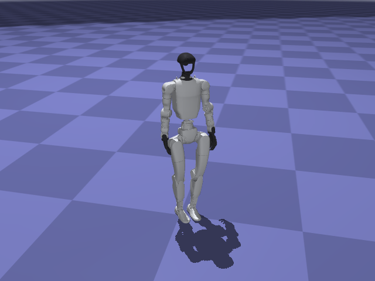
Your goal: Dance
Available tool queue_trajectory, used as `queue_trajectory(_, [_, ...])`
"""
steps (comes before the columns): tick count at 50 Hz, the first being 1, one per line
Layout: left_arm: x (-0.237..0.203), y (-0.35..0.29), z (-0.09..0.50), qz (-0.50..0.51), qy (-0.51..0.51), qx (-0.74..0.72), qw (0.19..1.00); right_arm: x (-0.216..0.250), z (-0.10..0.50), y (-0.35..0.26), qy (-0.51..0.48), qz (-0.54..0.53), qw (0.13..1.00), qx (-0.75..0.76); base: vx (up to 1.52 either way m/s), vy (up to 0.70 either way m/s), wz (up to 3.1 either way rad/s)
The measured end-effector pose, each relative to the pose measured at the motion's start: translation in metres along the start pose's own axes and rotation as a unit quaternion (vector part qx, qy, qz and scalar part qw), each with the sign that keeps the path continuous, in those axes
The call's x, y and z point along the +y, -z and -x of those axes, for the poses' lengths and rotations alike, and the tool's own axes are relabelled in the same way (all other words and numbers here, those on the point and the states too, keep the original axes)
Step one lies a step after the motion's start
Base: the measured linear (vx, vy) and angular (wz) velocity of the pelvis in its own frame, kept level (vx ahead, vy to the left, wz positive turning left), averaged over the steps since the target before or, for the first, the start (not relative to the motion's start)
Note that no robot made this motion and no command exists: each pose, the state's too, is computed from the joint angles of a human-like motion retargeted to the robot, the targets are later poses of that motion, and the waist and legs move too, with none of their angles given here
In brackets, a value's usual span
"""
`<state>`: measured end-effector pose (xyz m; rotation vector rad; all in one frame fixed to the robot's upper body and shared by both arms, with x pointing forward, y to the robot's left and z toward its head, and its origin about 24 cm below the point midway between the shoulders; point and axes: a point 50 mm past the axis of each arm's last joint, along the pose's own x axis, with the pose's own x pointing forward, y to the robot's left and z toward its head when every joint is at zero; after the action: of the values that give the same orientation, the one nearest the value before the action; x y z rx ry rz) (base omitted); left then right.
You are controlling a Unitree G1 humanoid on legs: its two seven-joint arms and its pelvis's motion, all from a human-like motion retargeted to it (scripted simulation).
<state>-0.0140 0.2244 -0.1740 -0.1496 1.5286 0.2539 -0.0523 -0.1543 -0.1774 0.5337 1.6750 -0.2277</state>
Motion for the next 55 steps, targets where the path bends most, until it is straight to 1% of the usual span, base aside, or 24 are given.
queue_trajectory(42, [0.0028, 0.0024, 0.0005, -0.005, -0.004, 0.006, 1.000, -0.0008, 0.0004, 0.0009, -0.002, 0.000, 1.000, 0.005, 0.00, 0.00, 0.00])
queue_trajectory(55, [0.0041, 0.0022, 0.0007, -0.001, -0.009, 0.006, 1.000, -0.0010, 0.0003, 0.0056, -0.003, -0.019, 1.000, 0.007, 0.00, 0.00, 0.00])
